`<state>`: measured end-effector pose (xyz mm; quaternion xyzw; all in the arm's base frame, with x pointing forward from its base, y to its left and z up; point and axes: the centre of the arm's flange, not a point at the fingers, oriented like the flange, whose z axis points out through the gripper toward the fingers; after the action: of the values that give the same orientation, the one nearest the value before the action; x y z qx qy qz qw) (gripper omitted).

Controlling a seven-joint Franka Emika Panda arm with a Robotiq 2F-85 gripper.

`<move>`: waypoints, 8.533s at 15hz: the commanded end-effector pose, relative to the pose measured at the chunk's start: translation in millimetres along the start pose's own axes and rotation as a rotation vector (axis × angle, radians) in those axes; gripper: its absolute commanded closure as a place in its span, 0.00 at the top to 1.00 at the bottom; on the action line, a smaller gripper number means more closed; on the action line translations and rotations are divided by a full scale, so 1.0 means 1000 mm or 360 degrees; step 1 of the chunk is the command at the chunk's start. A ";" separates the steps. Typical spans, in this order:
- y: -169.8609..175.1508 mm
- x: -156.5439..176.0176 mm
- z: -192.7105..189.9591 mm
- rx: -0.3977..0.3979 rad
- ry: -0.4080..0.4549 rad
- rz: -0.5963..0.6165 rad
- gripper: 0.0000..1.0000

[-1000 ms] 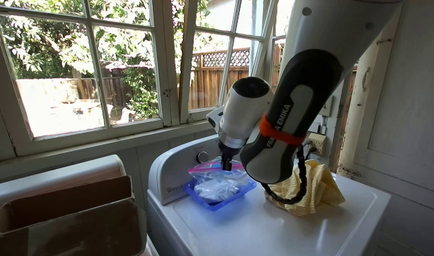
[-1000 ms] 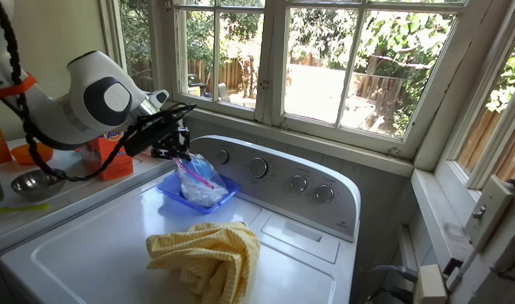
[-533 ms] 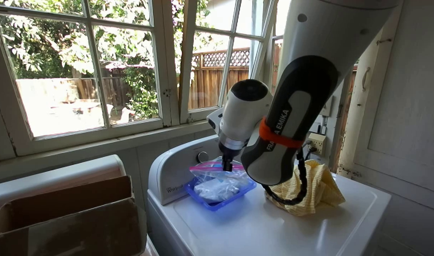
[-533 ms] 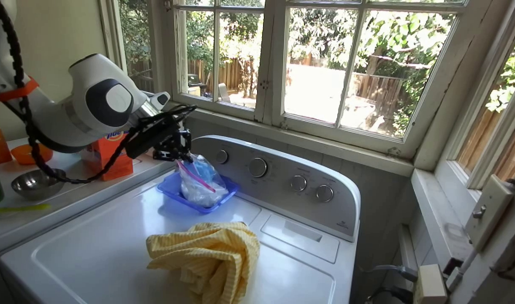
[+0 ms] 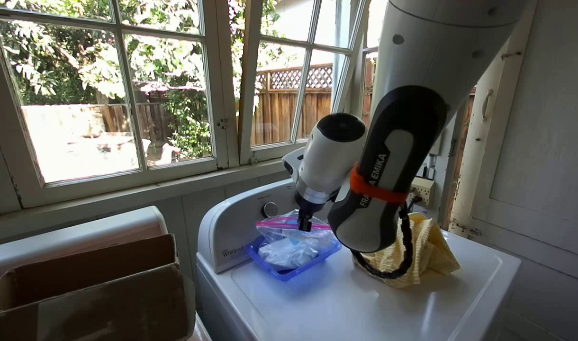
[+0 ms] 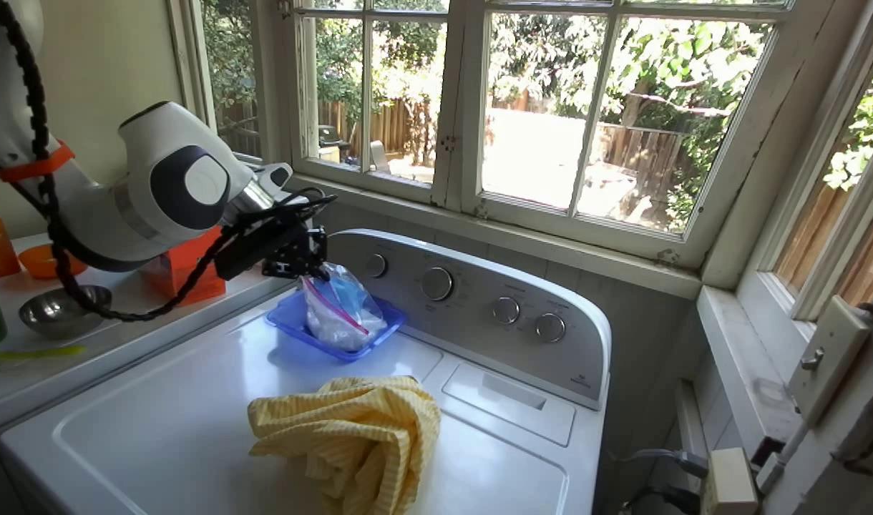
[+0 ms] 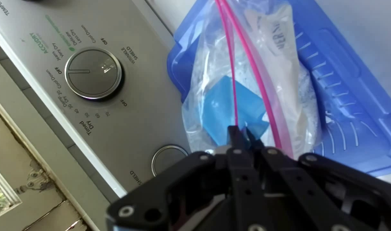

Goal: Pick up the spoon and scoop some of the contents in the bag

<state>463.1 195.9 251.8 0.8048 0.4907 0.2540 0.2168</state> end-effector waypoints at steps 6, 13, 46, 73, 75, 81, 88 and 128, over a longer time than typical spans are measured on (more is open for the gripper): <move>-0.017 -0.026 0.028 -0.0054 0.0056 0.0037 0.02; -0.018 -0.034 0.034 0.0052 0.0043 0.0348 0.02; 0.034 -0.107 0.003 0.0456 0.0379 0.1789 0.02; 0.047 -0.147 -0.025 0.0808 0.0642 0.2364 0.02; 0.050 -0.154 -0.027 0.0768 0.0694 0.2441 0.02; 0.039 -0.150 -0.025 0.0943 0.0683 0.2465 0.02; 0.039 -0.144 -0.021 0.0954 0.0668 0.2397 0.02; 0.003 -0.207 -0.136 0.1659 0.1076 0.2051 0.02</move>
<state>328.4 40.9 361.0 0.8336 0.0311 0.3107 -0.4557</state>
